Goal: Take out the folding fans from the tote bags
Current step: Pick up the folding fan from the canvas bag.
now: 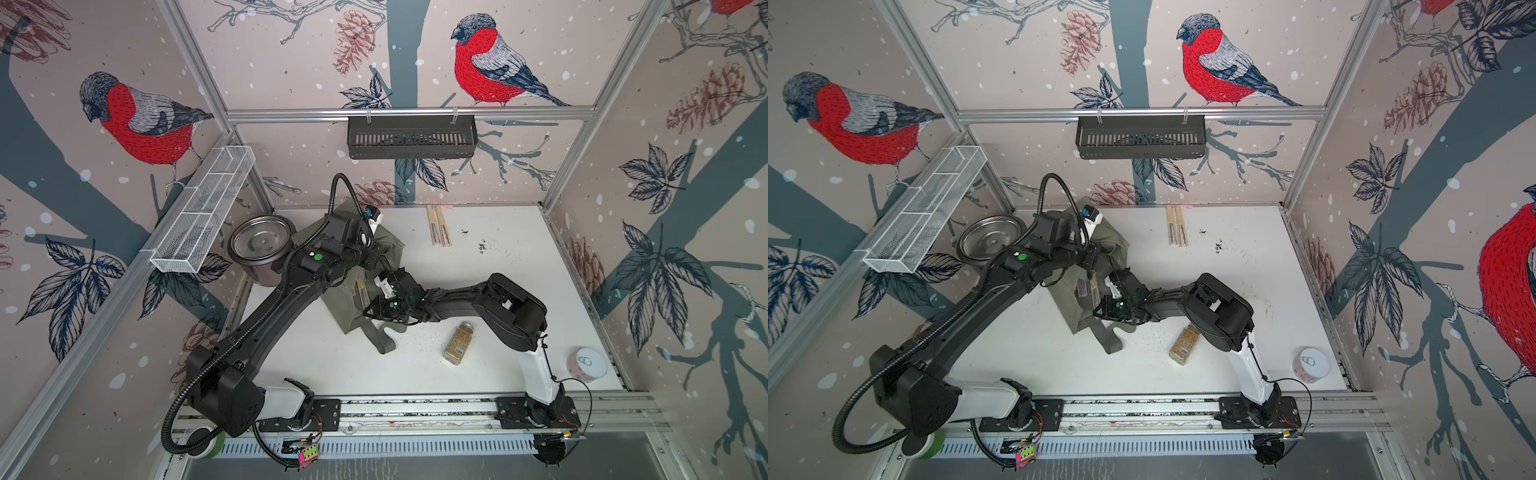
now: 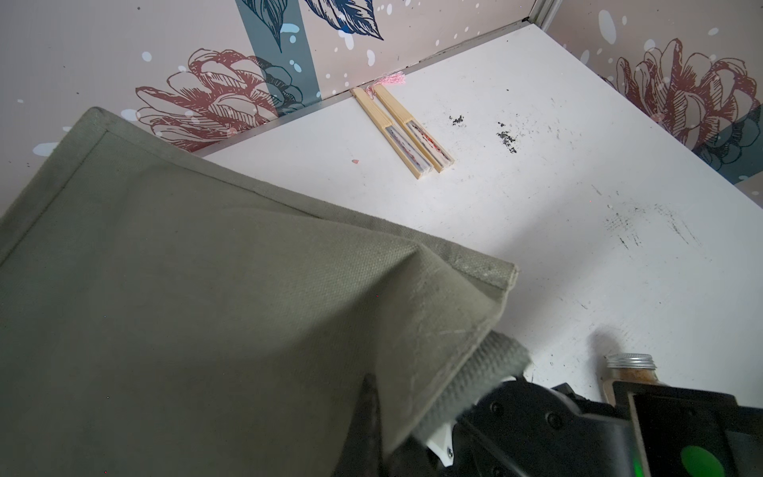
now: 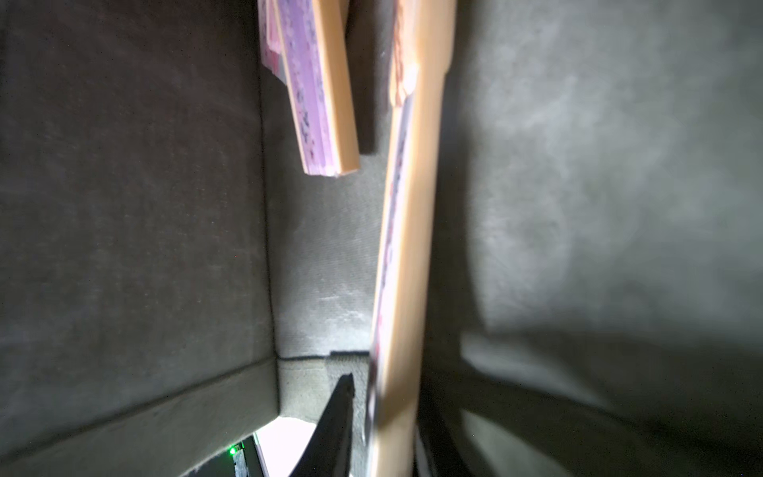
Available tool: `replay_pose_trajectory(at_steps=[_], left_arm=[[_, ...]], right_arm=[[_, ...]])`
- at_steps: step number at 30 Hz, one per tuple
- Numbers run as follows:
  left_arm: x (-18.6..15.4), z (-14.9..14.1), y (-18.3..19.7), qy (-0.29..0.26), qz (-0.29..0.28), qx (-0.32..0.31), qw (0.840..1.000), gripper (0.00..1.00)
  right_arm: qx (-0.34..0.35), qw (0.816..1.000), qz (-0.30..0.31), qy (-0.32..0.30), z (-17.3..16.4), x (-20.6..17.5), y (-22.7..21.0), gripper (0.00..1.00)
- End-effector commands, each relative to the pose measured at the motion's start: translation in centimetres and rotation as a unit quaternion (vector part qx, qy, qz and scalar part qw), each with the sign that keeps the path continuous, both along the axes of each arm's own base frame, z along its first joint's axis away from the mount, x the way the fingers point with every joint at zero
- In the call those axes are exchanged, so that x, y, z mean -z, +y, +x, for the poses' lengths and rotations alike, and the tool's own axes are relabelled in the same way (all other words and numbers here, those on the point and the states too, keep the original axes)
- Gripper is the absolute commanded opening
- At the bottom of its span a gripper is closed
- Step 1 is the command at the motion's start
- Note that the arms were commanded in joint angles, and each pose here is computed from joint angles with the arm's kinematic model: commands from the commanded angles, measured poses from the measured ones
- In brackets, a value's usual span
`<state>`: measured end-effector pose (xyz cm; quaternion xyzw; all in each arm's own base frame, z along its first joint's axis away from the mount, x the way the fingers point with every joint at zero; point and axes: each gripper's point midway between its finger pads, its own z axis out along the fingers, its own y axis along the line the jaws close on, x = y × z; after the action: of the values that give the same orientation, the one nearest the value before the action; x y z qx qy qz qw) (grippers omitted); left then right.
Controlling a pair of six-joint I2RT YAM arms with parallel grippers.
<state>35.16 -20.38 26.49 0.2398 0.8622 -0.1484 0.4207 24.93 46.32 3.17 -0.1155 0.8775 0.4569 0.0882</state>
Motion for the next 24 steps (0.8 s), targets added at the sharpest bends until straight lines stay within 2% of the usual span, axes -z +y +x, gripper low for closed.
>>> replay_pose_trajectory(at_steps=[1, 11, 15, 24], left_arm=[[-0.1, 0.1, 0.0, -0.006, 0.004, 0.002, 1.0, 0.0], [0.0, 0.2, 0.0, -0.006, 0.006, 0.0, 1.0, 0.0], [0.0, 0.2, 0.0, -0.006, 0.005, 0.0, 1.0, 0.0], [0.1, 0.2, 0.0, -0.006, 0.007, -0.001, 1.0, 0.0]], right_arm=[[0.011, 1.0, -0.004, -0.009, 0.1, -0.6, -0.6, 0.24], [0.014, 1.0, -0.001, -0.015, -0.8, -1.6, -2.2, 0.19], [0.018, 1.0, -0.006, -0.012, -0.5, -0.6, -2.3, 0.25], [0.01, 1.0, 0.007, 0.0, 0.1, -0.3, -0.7, 0.29]])
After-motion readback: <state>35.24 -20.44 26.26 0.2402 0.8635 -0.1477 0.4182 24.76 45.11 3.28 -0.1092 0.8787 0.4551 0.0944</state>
